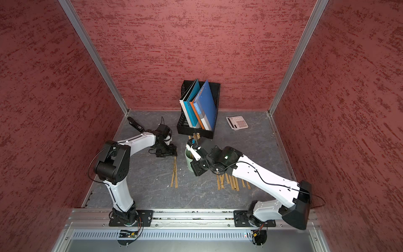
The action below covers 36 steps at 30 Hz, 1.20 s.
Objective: Take the straws out of the storage container
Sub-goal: Place the straw at the center of the board.
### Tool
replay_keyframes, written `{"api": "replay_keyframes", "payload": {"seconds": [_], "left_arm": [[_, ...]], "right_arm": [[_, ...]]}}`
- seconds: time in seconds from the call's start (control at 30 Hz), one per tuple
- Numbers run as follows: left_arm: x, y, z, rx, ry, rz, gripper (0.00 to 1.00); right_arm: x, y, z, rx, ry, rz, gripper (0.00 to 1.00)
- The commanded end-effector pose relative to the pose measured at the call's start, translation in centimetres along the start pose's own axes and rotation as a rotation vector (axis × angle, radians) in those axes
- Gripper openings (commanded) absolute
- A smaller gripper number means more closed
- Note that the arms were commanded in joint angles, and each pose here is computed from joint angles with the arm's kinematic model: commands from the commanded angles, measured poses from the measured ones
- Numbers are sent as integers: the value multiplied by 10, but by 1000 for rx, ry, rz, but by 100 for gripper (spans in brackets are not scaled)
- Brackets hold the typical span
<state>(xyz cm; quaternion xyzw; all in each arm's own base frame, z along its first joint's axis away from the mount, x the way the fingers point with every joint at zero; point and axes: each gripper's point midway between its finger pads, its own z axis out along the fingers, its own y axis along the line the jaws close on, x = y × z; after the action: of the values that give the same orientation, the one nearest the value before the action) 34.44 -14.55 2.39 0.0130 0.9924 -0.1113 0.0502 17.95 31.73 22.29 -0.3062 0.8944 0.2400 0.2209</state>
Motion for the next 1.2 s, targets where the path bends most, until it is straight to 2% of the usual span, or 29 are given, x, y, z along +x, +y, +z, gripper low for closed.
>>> {"api": "replay_keyframes", "payload": {"seconds": [0.0,0.13,0.23,0.43,0.67,0.83,1.17], "left_arm": [[25,10,21,-25,88,-12,78],[32,18,17,-51,99,-25,78],[36,26,13,-71,100,-35,78],[39,35,8,-72,95,-65,78],[40,35,8,-68,95,-65,78],[40,36,7,-69,95,-70,78],[38,38,4,-67,86,-75,78]], "right_arm": [[-16,20,54,15,-43,12,0],[-15,28,117,40,-14,35,1],[-19,26,150,53,-27,70,3],[-24,23,187,96,4,50,6],[-23,19,204,126,34,34,9],[-16,12,212,146,58,38,4],[-7,1,214,172,101,51,4]]}}
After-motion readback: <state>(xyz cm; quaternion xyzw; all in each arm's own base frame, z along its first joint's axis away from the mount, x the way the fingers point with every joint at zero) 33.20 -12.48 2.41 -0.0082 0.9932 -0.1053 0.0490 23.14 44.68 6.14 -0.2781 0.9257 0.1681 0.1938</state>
